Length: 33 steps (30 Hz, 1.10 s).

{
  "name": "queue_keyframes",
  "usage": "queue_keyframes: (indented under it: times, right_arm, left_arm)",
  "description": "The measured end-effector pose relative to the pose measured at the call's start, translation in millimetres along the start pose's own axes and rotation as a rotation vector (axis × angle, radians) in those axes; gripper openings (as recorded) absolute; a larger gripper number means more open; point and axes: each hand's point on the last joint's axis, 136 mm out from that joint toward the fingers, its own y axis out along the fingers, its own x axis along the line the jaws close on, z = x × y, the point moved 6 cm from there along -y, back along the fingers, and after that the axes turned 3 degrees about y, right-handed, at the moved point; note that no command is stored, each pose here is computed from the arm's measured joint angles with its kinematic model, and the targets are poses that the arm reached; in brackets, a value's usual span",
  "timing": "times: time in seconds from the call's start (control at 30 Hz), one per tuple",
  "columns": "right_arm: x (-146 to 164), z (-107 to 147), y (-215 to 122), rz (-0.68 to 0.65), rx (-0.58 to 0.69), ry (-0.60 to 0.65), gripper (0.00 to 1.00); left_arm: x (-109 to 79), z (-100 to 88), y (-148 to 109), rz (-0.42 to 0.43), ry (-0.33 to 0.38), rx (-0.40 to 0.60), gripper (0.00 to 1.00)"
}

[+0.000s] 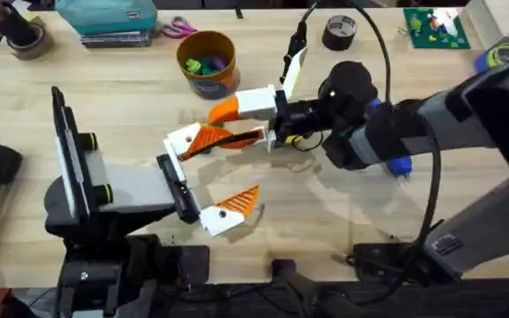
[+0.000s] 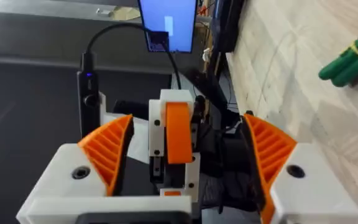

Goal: Pick up the gripper from the table and insert it into the empty holder that is missing its gripper. Then pick up a screw, insert it into the mounting hole, and use the screwdriver to tighten it. Finally, clean up the table by picking up the vegetable and placing it into the bucket.

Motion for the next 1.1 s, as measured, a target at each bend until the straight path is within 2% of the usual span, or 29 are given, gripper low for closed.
queue_keyframes:
  times: [0.7, 0.9, 0.93, 1.1]
  right_arm:
    - [-0.4, -5.7, -5.5, 0.002, -0.028, 0.002, 0.995]
    - [-0.7, -17.5, -25.9, 0.006, -0.058, 0.000, 0.995]
    - [-0.7, -26.0, -41.6, 0.009, -0.087, -0.002, 0.995]
    - [12.4, -42.5, -77.6, 0.008, -0.173, -0.036, 0.995]
  left_arm:
    - [0.0, 0.0, 0.0, 0.000, 0.003, 0.000, 0.985]
    - [0.0, 0.0, 0.0, 0.000, 0.002, 0.000, 0.985]
    - [0.0, 0.0, 0.0, 0.000, 0.002, 0.000, 0.985]
    - [0.0, 0.0, 0.0, 0.000, 0.002, 0.000, 0.985]
